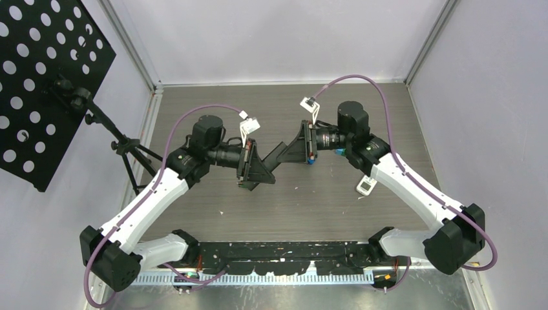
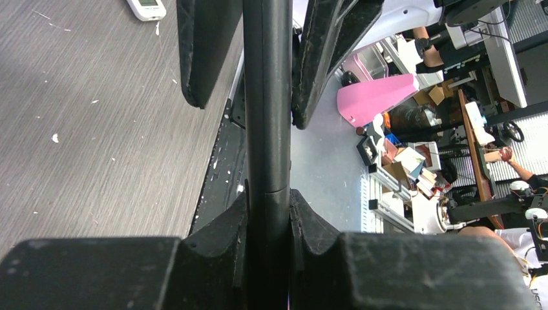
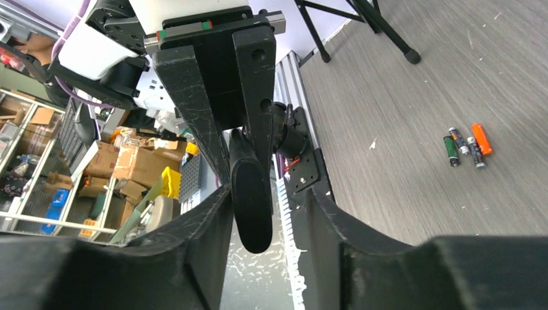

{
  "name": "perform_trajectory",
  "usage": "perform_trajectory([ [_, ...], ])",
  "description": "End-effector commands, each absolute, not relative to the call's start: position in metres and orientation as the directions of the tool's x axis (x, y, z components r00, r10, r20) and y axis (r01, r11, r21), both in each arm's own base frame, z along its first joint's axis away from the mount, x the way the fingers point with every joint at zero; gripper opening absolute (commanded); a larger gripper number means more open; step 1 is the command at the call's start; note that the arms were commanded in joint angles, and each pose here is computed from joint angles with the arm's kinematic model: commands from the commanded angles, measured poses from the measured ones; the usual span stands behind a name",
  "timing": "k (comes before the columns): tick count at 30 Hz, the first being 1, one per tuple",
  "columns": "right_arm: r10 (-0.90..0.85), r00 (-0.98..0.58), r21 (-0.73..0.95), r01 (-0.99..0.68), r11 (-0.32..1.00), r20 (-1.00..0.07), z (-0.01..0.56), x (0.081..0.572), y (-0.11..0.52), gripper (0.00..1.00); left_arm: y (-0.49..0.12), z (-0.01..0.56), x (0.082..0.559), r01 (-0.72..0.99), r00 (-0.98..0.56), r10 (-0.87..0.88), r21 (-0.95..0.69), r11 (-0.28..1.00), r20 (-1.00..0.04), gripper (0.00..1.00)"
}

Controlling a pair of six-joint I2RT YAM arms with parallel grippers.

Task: Load the batteries into the remote control
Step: Adjust the remote control.

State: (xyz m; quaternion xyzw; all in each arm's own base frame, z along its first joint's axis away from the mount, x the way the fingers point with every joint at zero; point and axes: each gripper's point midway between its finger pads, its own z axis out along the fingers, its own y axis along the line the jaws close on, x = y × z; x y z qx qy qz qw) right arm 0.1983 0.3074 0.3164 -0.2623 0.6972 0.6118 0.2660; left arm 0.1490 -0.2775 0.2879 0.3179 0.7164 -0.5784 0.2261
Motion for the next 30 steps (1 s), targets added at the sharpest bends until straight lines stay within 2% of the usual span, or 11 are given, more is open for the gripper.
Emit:
perform_trajectory([
  [1,-0.088,-0.669,0.664,-0.743,0.077,-0.738,0.323,0.192,0.312,0.46,-0.276,0.311,0.14,0.773,-0.629,0.19,-0.632,0.05,-0.754,0.0],
  [6,-0.077,-0.657,0.658,-0.753,0.021,-0.75,0.331,0.191,0.323,0.45,-0.276,0.314,0.136,0.771,-0.625,0.205,-0.637,0.013,-0.753,0.0],
  [12,-0.089,-0.646,0.649,-0.761,-0.008,-0.758,0.335,0.183,0.328,0.35,-0.276,0.314,0.134,0.777,-0.616,0.205,-0.63,0.0,-0.76,0.0],
  [16,-0.09,-0.637,0.641,-0.768,-0.022,-0.766,0.338,0.18,0.329,0.43,-0.275,0.316,0.131,0.779,-0.61,0.208,-0.627,-0.02,-0.765,0.0],
  [18,-0.094,-0.635,0.64,-0.768,-0.029,-0.766,0.339,0.179,0.33,0.44,-0.275,0.318,0.129,0.783,-0.603,0.208,-0.621,-0.034,-0.771,0.0],
  [19,-0.095,-0.634,0.639,-0.769,-0.033,-0.768,0.339,0.179,0.33,0.41,-0.274,0.319,0.128,0.784,-0.599,0.208,-0.619,-0.042,-0.773,0.0],
  [25,-0.076,-0.621,0.625,-0.779,-0.049,-0.78,0.346,0.177,0.329,0.07,-0.271,0.324,0.121,0.798,-0.578,0.195,-0.599,-0.067,-0.793,0.0],
  [26,-0.066,-0.62,0.624,-0.78,-0.048,-0.781,0.348,0.177,0.329,0.03,-0.271,0.324,0.122,0.799,-0.579,0.189,-0.598,-0.058,-0.793,0.11],
  [29,-0.027,-0.62,0.62,-0.784,-0.027,-0.784,0.354,0.182,0.329,0.0,-0.272,0.325,0.13,0.809,-0.58,0.159,-0.588,-0.005,-0.799,0.72],
  [30,-0.009,-0.619,0.619,-0.785,-0.014,-0.785,0.356,0.184,0.329,0.0,-0.272,0.326,0.134,0.814,-0.577,0.143,-0.58,0.023,-0.804,0.84],
])
